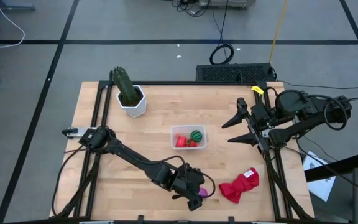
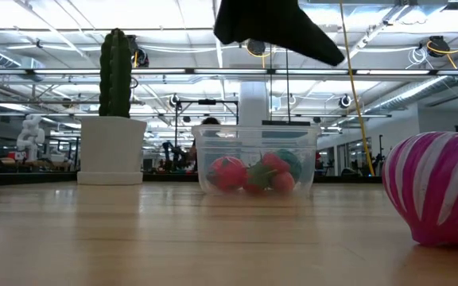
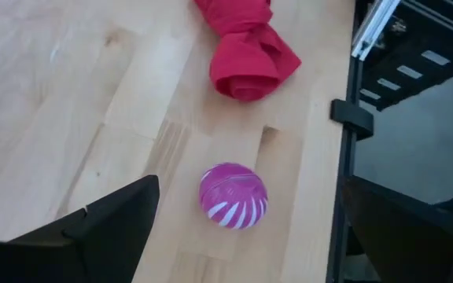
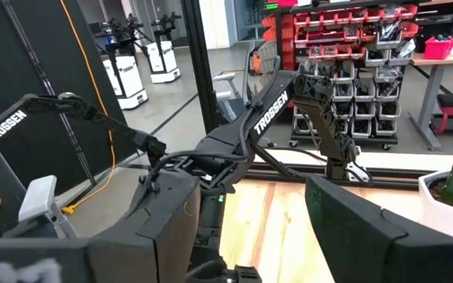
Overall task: Pick and placing Produce into tupperware
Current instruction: Put the onion into the transparent bin
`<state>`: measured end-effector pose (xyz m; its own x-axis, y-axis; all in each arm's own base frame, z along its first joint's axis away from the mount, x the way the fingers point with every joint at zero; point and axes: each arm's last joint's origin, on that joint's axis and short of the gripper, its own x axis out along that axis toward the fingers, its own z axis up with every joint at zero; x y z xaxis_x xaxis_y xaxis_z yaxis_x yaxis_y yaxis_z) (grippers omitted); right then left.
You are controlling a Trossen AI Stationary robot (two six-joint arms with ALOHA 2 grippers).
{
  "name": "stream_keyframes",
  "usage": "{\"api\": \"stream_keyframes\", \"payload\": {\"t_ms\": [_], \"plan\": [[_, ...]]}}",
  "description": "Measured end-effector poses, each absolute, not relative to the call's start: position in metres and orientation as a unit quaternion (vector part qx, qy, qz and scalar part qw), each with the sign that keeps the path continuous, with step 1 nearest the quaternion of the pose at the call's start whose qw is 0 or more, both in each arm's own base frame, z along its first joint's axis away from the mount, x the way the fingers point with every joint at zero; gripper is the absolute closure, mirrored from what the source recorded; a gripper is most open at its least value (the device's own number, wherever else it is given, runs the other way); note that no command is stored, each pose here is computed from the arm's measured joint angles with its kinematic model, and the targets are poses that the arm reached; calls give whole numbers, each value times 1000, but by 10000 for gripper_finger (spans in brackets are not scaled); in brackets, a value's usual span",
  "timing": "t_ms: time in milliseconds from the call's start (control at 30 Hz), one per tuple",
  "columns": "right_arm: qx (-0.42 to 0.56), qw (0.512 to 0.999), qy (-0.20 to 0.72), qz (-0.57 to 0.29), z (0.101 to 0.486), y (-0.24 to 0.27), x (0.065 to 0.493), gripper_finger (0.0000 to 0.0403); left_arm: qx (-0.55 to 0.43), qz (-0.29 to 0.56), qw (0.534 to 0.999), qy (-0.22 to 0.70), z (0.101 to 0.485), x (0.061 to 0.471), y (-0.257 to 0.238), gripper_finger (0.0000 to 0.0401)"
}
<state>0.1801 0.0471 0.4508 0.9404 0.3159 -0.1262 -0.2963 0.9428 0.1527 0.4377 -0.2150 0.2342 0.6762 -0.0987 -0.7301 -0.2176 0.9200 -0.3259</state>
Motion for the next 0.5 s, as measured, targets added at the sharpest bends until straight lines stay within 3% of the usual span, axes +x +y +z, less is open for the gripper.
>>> {"api": "stream_keyframes", "payload": {"t_ms": [500], "plan": [[65,982,81,155,449,48,182,179,-163,33,889,426,190,451,-219,2]]}}
